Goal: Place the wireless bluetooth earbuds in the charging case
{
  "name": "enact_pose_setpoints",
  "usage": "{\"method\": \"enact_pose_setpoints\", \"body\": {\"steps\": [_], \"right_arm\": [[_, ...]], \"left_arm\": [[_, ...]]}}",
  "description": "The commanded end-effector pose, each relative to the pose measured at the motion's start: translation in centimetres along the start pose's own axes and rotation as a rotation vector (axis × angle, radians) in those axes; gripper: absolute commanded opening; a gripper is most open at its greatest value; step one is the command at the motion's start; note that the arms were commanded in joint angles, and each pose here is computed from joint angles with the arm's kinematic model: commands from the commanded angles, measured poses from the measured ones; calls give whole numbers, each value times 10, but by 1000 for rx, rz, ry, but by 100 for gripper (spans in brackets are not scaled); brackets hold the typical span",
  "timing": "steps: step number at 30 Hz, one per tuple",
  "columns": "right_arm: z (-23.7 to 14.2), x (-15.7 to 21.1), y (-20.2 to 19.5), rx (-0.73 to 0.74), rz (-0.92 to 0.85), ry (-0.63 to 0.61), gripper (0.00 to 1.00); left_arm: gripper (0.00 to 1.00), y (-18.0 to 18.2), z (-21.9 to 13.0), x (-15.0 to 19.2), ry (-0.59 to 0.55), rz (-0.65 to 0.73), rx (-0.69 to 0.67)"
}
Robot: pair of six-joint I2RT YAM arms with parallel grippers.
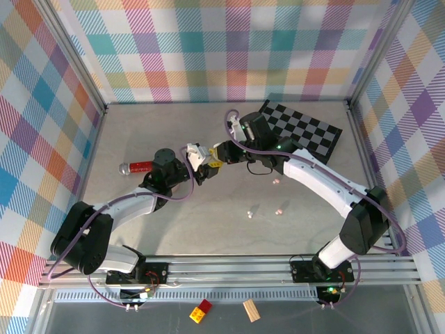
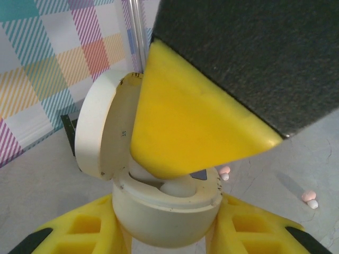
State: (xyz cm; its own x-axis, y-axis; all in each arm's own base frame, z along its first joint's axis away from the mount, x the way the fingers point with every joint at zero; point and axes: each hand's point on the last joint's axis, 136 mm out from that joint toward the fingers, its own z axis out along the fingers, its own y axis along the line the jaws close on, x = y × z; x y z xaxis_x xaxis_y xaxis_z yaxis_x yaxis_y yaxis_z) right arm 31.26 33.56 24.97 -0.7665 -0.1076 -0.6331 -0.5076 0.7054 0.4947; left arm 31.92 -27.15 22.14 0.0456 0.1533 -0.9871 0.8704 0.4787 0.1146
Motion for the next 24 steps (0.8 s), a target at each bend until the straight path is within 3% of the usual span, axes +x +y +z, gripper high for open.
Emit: {"method": "enact_pose_setpoints", "body": {"steps": [1,5,10,20,24], "right_arm": [[1,-3,7,-17,-22,-4,20],[-1,-2,8,-24,-20,-1,21],[-9,-4,8,-19,-24,-36,39],[-48,4,13,-70,-102,-183,48],[-65,25,-8,0,-100,-214,51]], "left_arm": [[33,1,4,-22,-55,48,5],[33,2,4,-24,-59,39,-2],[33,3,6,-25,-69,29,-2],[33,11,3,-31,-103,-8,-16],[33,20,-6,-38,-137,-45,-22]]}}
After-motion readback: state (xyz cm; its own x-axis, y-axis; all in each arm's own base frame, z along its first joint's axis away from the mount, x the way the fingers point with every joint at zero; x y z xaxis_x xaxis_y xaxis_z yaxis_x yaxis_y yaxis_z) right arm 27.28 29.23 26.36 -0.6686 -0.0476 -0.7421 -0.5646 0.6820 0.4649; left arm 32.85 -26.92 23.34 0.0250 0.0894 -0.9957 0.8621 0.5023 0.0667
